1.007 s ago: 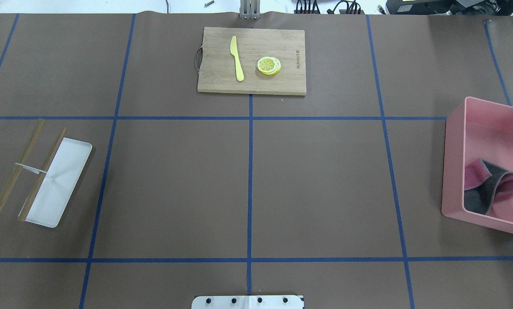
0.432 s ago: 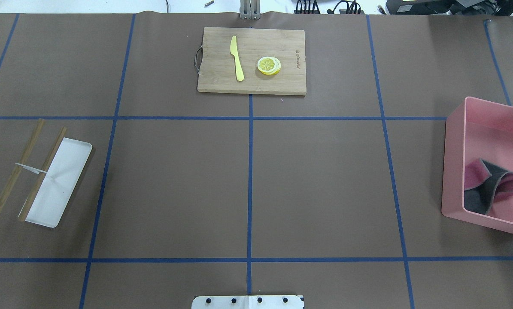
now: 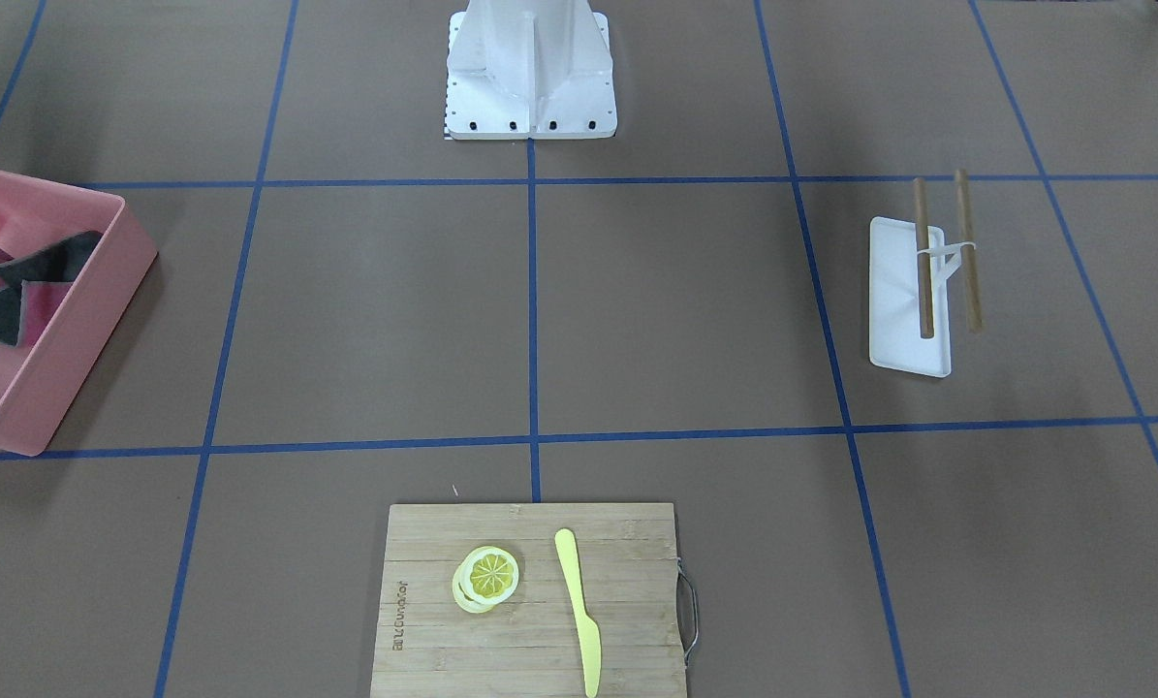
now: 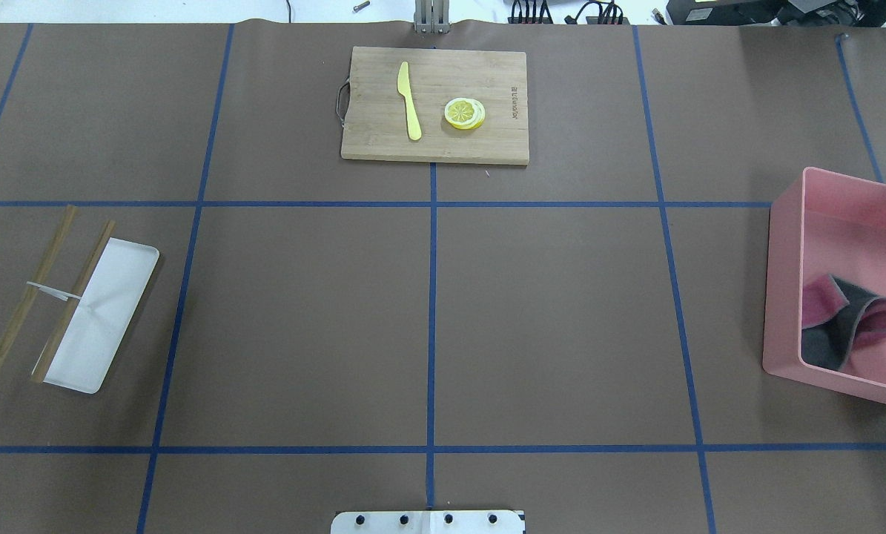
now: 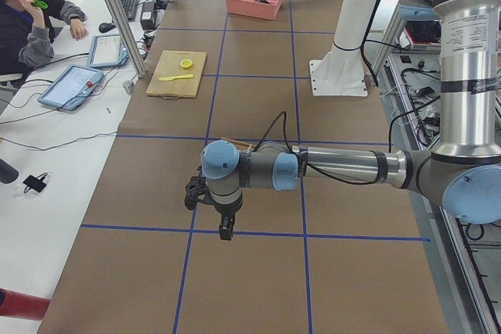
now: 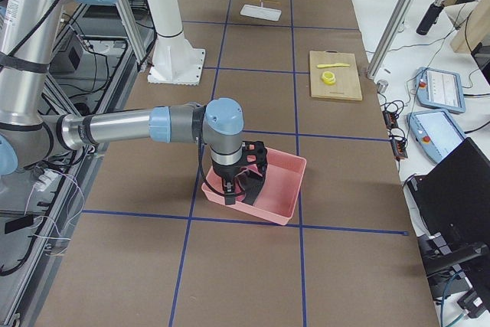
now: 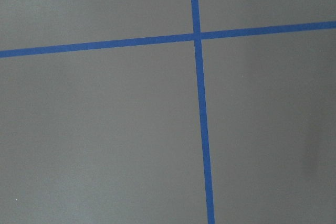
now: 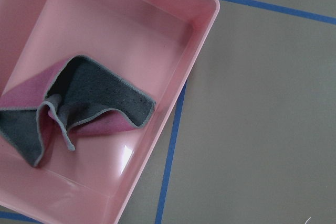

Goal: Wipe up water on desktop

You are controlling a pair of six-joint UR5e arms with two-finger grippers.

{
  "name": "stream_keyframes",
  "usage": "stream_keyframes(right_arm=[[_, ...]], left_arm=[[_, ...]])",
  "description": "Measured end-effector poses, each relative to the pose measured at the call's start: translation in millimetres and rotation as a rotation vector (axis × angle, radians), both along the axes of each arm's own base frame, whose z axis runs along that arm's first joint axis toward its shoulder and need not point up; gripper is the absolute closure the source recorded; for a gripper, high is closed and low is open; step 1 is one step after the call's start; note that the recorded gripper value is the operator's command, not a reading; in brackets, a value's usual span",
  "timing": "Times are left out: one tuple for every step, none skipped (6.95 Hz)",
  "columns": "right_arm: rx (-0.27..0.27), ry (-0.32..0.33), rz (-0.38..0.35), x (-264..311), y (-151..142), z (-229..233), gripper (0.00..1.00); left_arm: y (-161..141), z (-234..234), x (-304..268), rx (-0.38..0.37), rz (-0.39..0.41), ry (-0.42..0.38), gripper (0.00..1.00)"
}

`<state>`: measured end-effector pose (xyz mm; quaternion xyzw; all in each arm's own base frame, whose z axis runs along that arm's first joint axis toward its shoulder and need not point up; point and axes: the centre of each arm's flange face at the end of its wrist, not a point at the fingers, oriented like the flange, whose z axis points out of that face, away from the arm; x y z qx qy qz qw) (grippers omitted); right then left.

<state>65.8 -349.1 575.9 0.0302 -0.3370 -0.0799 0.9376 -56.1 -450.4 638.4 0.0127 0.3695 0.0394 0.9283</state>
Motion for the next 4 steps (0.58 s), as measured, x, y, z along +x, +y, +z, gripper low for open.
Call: stream_keyframes(right_arm=[[0.003, 0.0, 0.0, 0.0, -0.8, -1.2, 0.0], [0.006, 0.0, 0.0, 0.0, -1.9, -2.4, 0.0], [0.01, 0.0, 0.0, 0.0, -2.8, -3.7, 0.0], [0.012, 0.0, 0.0, 0.0, -3.3, -4.9, 0.0]], left_arm=[[-0.2, -0.2, 0.0, 0.001, 0.0, 0.0, 0.02], [-0.3, -0.3, 0.0, 0.001, 0.0, 0.0, 0.02], [-0.6, -0.6, 0.2, 0.002, 0.0, 0.0, 0.02], [-0.9, -0.9, 0.5, 0.003, 0.001, 0.0, 0.02]])
